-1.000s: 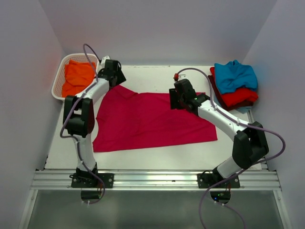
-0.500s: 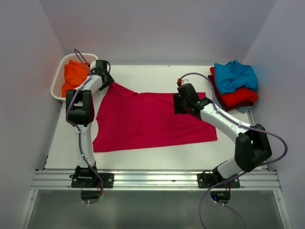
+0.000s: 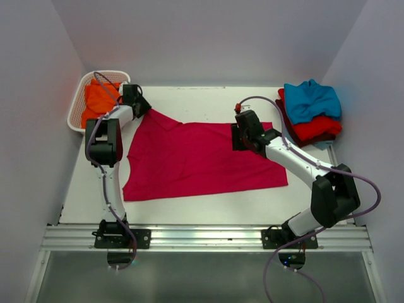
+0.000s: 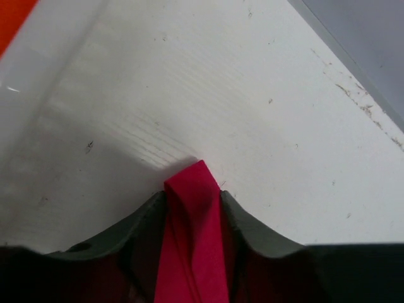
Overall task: Fold and stack the t-shirts
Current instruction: Grap the side of the flattened tshirt furthest away from the robot with both arms
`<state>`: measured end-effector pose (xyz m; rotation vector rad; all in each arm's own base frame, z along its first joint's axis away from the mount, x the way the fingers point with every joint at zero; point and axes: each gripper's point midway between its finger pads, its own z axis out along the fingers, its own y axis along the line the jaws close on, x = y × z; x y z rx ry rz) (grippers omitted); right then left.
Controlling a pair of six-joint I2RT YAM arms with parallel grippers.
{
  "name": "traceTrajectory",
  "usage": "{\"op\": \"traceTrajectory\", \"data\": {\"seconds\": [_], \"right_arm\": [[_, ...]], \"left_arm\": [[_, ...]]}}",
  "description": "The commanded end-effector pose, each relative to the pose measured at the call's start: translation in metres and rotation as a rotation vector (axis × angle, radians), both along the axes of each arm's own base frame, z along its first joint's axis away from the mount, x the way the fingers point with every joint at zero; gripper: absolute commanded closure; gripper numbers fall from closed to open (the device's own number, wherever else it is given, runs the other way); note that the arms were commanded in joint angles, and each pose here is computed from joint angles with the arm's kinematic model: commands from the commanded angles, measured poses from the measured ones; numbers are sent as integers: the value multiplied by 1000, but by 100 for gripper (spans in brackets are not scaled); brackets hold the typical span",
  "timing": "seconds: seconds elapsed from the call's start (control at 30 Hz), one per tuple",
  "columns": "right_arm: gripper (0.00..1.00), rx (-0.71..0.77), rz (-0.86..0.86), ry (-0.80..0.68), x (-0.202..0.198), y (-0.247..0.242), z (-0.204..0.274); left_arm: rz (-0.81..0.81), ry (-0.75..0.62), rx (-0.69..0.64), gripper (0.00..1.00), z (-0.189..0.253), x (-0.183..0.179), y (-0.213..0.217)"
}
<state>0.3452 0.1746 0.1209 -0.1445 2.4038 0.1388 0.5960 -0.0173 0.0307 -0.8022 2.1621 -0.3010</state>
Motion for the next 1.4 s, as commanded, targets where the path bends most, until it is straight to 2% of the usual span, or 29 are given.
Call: {"op": "traceTrajectory", "data": {"seconds": [0.0,0.07,0.1,0.13,0.47,0.63,0.7,0.77,0.87,1.03,1.37], "right_arm": [[61,19,-8,-12,5,2,4],[71,14,-15,-8,5,0,2],[74,13,-15,-9,5,0,2],[76,12,-18,-8,5,-1,2],[85,0,-59,-28,10,-9,7],[91,-62,-187,-66,23,-36,11],[88,-48,-231,-61,30,-46,12],[71,-42,-247,-61,37,-49,13],[57,-56,-276,-53,46,-56,10],[54,-75,-338,-47,64,-75,4],[46,-100,-492,21,126,-133,-32]], "left_arm": [[41,62,-64,64,-34,-14,15],[45,63,-63,81,-39,-14,18],[45,65,-63,94,-41,-14,18],[43,65,-59,98,-41,-14,19],[44,32,-6,100,-18,-14,30],[35,-16,-3,100,10,-9,28],[31,-36,-1,100,22,-9,29],[24,-74,6,100,43,-7,28],[12,-100,7,100,66,-7,27],[-5,-125,1,100,91,-8,22],[-67,-110,-33,100,106,-14,6]]}}
